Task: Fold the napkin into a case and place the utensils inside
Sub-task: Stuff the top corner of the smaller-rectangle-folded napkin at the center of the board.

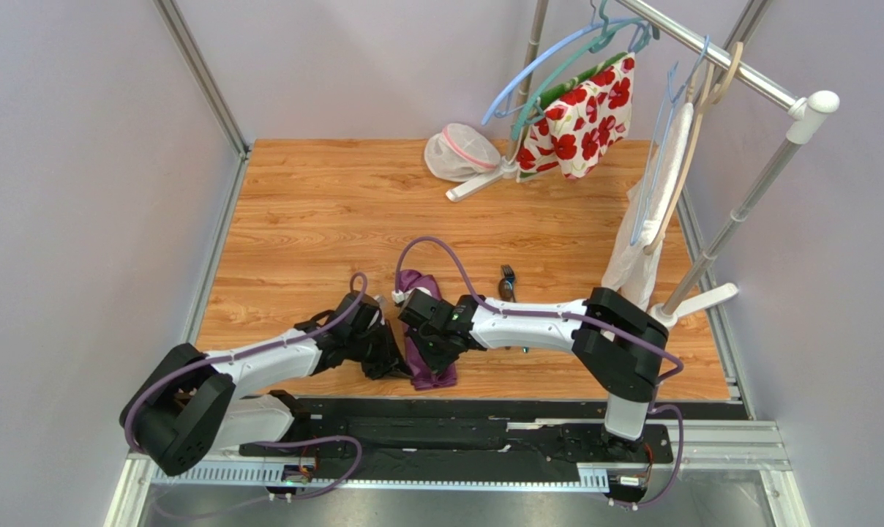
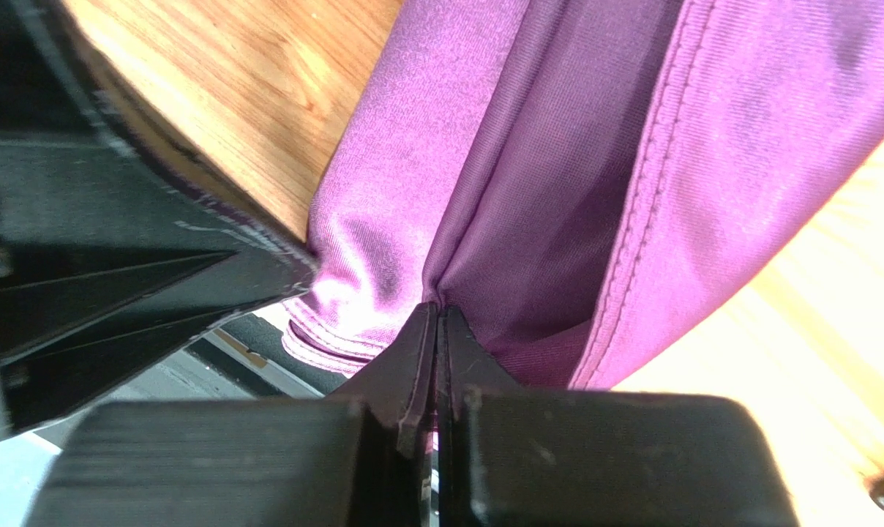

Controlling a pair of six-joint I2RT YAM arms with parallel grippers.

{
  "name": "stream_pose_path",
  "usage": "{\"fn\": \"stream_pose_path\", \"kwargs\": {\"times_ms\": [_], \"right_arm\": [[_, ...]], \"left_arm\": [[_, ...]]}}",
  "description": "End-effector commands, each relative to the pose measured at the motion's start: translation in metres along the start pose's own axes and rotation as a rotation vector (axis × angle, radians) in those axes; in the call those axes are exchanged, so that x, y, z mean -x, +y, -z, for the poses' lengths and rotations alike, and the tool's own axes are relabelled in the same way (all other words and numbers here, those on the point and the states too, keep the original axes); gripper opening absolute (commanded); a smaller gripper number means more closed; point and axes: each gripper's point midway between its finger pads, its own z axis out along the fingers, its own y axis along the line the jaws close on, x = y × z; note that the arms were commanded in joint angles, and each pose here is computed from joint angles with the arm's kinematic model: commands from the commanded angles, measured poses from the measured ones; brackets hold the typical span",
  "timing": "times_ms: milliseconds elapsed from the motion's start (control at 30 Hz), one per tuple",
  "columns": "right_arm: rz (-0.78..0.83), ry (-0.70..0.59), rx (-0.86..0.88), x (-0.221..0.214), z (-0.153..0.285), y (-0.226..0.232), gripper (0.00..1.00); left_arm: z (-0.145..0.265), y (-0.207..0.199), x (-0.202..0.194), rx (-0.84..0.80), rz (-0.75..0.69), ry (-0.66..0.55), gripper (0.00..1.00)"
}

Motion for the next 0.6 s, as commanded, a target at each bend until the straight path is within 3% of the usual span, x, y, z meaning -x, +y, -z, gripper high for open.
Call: {"fn": "stream_pose_path", "kwargs": {"times_ms": [0, 267, 567], "right_arm": [[-0.013, -0.094, 0.003, 0.025, 0.027, -0.001, 0.00], [-0.032, -0.096, 0.018, 0.027, 0.034, -0.007, 0.00], [-0.033, -0.101, 0.015, 0.029, 0.033, -0.011, 0.00]], "left_arm": [[0.016, -0.008, 0.000, -0.013, -0.023, -0.021, 0.08], [0.041, -0.033, 0.016, -0.041, -0.063, -0.099, 0.11], [0.026, -0.031, 0.017, -0.020, -0.059, -0.042, 0.09]]}}
